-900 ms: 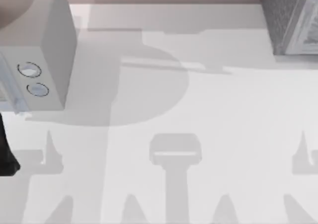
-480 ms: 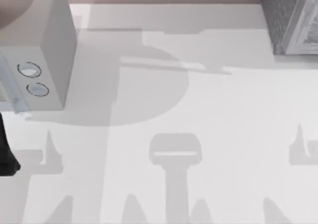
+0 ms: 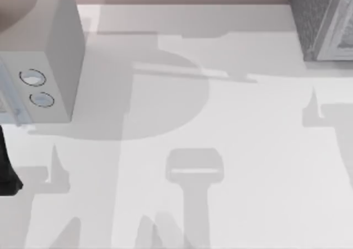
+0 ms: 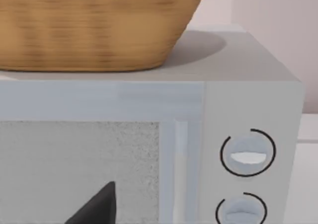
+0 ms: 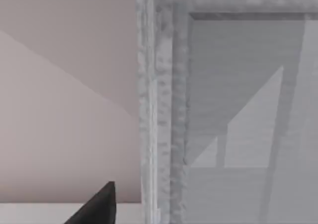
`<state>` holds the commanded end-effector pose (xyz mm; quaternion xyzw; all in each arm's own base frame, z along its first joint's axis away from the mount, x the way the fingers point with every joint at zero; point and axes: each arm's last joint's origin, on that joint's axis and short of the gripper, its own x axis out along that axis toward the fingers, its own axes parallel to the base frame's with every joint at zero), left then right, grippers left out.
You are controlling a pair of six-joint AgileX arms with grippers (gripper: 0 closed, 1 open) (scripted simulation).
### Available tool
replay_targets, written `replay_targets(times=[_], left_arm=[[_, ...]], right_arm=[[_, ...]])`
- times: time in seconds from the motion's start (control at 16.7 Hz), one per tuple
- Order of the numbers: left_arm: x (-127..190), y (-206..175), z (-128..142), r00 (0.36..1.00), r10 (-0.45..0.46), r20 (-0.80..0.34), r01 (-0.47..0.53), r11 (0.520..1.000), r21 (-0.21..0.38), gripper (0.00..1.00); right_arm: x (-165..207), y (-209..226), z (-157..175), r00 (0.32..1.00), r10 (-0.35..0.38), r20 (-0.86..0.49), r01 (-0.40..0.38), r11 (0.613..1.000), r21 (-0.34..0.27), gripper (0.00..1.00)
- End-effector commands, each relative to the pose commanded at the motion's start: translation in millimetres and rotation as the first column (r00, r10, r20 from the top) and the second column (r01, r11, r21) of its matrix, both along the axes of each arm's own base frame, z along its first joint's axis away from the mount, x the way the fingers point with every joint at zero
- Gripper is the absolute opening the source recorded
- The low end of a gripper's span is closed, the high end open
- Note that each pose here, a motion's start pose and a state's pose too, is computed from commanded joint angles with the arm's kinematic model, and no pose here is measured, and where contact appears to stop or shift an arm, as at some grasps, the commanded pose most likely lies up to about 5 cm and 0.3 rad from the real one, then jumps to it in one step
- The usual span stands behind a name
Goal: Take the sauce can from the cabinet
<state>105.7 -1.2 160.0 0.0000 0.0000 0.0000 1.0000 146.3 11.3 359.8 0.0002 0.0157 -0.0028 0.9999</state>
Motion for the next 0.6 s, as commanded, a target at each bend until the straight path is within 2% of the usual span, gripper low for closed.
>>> replay_targets(times=[0.3,0.6], left_arm=[[0,0,0,1.000,0.000,0.000,0.000,1.000,0.000,1.00],[0,0,0,1.000,0.000,0.000,0.000,1.000,0.000,1.00]], right_arm=[[53,15,90,1.000,-0.003,0.008,0.003,1.000,-0.002,1.00],[96,30,140,1.000,0.002,0.029,-0.002,1.000,0.000,1.00]])
